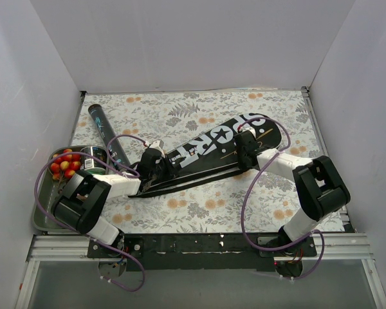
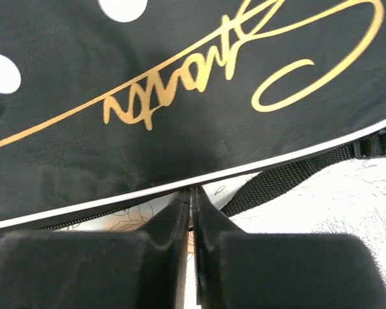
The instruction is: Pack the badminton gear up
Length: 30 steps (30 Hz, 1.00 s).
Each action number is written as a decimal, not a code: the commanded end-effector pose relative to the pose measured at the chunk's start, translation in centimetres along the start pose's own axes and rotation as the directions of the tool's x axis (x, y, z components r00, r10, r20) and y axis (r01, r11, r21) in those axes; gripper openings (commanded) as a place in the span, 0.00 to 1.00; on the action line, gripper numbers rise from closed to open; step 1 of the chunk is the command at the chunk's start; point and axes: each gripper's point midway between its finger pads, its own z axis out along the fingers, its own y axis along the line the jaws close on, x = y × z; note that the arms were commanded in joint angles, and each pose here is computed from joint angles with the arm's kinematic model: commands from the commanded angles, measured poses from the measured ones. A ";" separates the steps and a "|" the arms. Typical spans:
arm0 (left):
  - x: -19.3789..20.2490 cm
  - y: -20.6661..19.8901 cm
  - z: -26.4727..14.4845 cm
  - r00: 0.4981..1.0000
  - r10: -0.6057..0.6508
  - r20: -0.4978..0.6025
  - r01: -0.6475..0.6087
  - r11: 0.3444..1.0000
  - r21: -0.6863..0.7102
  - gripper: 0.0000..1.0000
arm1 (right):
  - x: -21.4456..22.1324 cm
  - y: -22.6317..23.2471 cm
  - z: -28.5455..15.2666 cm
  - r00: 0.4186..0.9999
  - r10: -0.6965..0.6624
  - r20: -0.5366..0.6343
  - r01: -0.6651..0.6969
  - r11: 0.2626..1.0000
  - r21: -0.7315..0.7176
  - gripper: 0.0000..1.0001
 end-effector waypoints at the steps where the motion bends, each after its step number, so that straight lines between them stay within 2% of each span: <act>1: 1.1 1.4 -0.3 1.000 0.015 -0.027 -0.016 0.999 -0.052 0.05 | -2.8 -1.9 -0.7 0.996 0.071 0.056 -0.075 0.993 0.088 0.23; 4: 1.2 1.2 -0.4 1.000 0.015 -0.028 -0.016 0.999 -0.041 0.05 | -3.1 -3.7 -0.9 0.990 0.123 0.064 -0.130 0.984 0.120 0.34; 7: 1.0 1.1 -0.5 1.000 0.017 -0.022 -0.018 0.999 -0.036 0.06 | -3.3 -5.2 -0.8 0.986 0.150 0.070 -0.159 0.976 0.148 0.38; 15: 1.3 0.8 -0.6 0.999 0.021 -0.028 -0.022 0.999 -0.027 0.06 | -4.1 -8.1 -0.4 0.976 0.183 0.116 -0.204 0.957 0.204 0.39; 22: 1.5 0.9 -0.6 0.999 0.025 -0.034 -0.026 0.999 -0.030 0.06 | -4.6 -9.7 0.4 0.980 0.155 0.127 -0.182 0.954 0.238 0.38; 30: 1.7 1.0 -0.5 0.999 0.028 -0.040 -0.029 0.999 -0.033 0.05 | -4.5 -10.3 1.5 0.981 0.145 0.126 -0.172 0.955 0.240 0.33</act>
